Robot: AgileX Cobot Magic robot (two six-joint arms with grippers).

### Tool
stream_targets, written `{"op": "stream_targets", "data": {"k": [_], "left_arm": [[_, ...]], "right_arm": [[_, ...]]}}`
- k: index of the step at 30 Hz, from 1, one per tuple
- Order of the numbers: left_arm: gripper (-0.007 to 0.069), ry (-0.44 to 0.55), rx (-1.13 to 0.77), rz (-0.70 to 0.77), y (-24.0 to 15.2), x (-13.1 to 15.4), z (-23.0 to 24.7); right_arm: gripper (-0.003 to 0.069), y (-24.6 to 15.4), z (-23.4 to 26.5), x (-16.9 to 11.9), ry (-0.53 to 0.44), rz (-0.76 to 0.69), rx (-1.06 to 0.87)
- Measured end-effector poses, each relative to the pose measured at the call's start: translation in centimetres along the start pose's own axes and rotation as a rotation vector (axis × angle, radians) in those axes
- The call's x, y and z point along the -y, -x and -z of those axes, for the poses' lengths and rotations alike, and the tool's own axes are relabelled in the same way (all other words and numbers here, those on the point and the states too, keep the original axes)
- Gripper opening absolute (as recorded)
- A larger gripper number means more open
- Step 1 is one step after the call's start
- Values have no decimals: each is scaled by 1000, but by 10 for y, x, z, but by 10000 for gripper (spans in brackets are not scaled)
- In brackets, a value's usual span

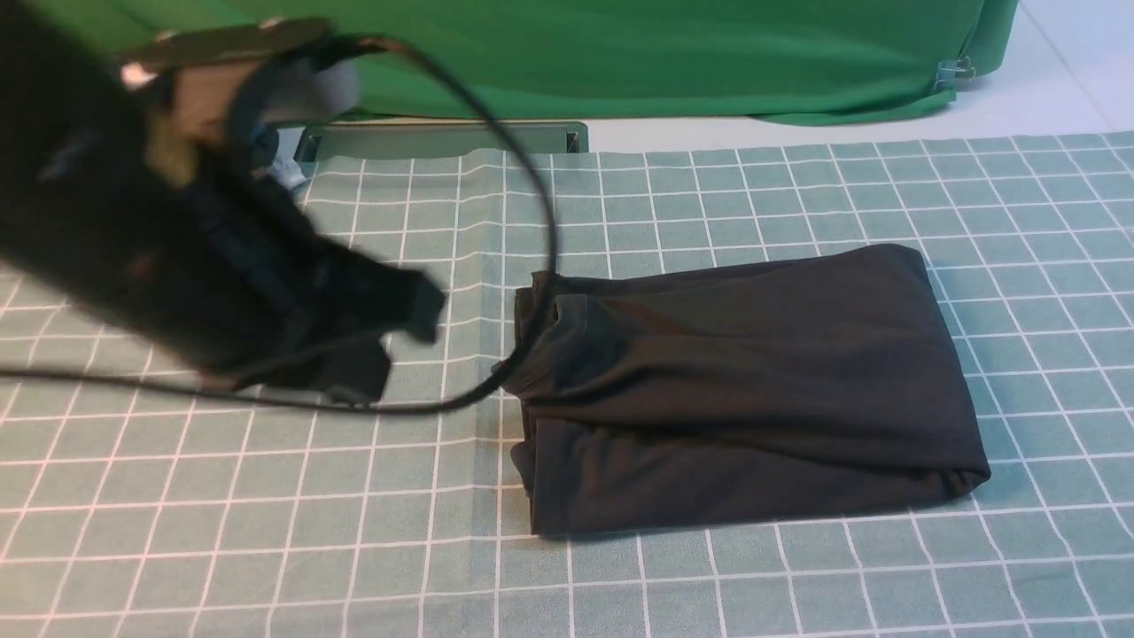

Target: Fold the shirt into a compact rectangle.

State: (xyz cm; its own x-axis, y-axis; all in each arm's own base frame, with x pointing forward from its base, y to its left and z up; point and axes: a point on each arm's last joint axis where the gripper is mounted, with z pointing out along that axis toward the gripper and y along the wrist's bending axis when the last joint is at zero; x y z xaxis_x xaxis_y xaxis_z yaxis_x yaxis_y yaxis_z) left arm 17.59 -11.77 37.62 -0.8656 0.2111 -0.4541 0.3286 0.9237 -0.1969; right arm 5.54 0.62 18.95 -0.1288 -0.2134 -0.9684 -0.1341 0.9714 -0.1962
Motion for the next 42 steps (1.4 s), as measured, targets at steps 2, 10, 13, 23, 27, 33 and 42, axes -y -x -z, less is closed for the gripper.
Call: {"op": "stream_targets", "data": {"k": [2,10,13,23,27,33,42], "left_arm": [[17,-8,34,-2,-15,-4,8],[17,-150,256,39,-89,-19,17],[17,-210,315,73,-108,-22,10],[17,-307,870,116,-125,-40,-8],[17,-266,1027,17,-121,-43,-13],[17,-242,1034,-26,-124,-45,-20],[17,-230,1026,-43,-125,-45,-22]], "right_arm": [[181,0,0,0,0,-1,0],[202,0,0,0,1,-37,-2],[208,0,0,0,1,-92,-2],[223,0,0,0,1,-127,-2],[230,0,0,0,1,-129,-2],[235,0,0,0,1,-146,-2],[237,0,0,0,1,-149,-3]]}}
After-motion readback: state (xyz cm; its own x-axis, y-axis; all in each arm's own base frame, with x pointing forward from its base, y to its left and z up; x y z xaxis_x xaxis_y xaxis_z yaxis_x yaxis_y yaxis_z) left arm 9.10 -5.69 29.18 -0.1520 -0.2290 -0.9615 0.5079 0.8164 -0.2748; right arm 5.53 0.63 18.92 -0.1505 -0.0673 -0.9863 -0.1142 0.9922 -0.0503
